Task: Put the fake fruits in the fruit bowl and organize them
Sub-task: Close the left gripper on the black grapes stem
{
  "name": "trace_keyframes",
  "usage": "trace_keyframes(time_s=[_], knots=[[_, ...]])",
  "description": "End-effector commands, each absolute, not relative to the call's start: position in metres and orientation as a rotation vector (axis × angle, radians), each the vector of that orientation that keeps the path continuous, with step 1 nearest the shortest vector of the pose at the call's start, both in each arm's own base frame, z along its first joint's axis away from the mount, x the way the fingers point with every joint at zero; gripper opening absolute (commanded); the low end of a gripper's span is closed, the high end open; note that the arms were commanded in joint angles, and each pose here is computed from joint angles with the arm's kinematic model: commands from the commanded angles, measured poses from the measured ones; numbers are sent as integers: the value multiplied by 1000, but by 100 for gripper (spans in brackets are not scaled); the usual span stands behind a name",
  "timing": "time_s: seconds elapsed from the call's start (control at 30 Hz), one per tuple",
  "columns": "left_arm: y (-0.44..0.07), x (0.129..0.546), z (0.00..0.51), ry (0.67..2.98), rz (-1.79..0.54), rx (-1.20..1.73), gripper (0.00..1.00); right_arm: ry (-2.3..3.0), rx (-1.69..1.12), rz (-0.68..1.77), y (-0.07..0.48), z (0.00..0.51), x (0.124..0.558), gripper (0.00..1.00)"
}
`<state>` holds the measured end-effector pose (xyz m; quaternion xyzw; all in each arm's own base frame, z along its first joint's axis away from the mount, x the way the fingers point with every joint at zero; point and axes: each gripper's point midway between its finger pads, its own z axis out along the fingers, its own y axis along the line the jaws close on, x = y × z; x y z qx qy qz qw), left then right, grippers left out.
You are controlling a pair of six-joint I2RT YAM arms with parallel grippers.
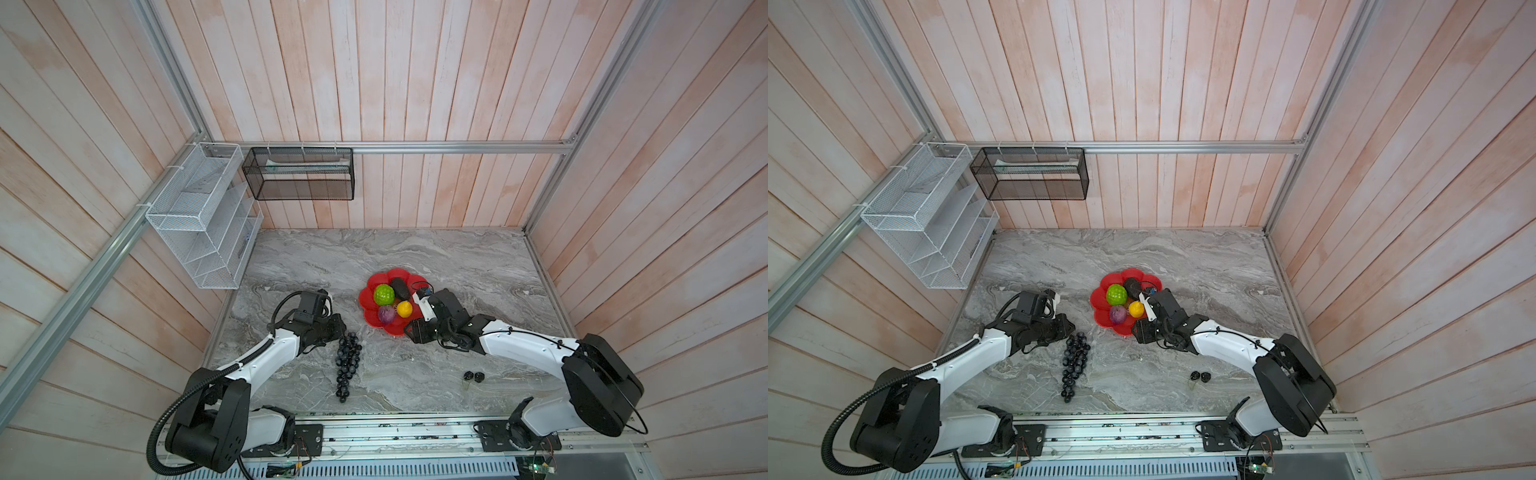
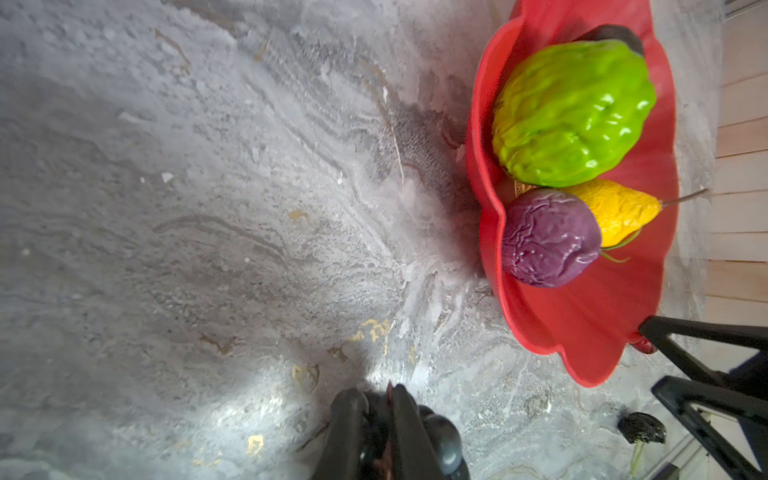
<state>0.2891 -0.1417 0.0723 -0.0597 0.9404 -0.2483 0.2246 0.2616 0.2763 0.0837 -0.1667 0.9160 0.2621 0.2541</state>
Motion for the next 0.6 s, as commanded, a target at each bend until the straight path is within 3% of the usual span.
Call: trace_keyframes(time_s=[0.0, 0.17, 0.33, 0.37, 0.53, 0.57], knots=[[-139, 294, 82, 2536, -678, -163, 12, 2479, -468, 736, 284, 86, 261, 58], [-139, 291, 88, 2527, -683, -153, 0, 2475, -472, 738, 285, 87, 261, 58], [-137, 284, 91, 2539, -689, -158, 0, 2468, -471, 736, 284, 88, 261, 58], [-137, 281, 90, 2553, -693, -166, 2, 2469, -471, 737, 284, 88, 261, 58], [-137, 264, 75, 2634, -708, -194, 32, 2468, -470, 735, 283, 86, 260, 58], [-137, 262, 73, 2639, -714, -190, 33, 2468, -471, 736, 283, 85, 260, 58]])
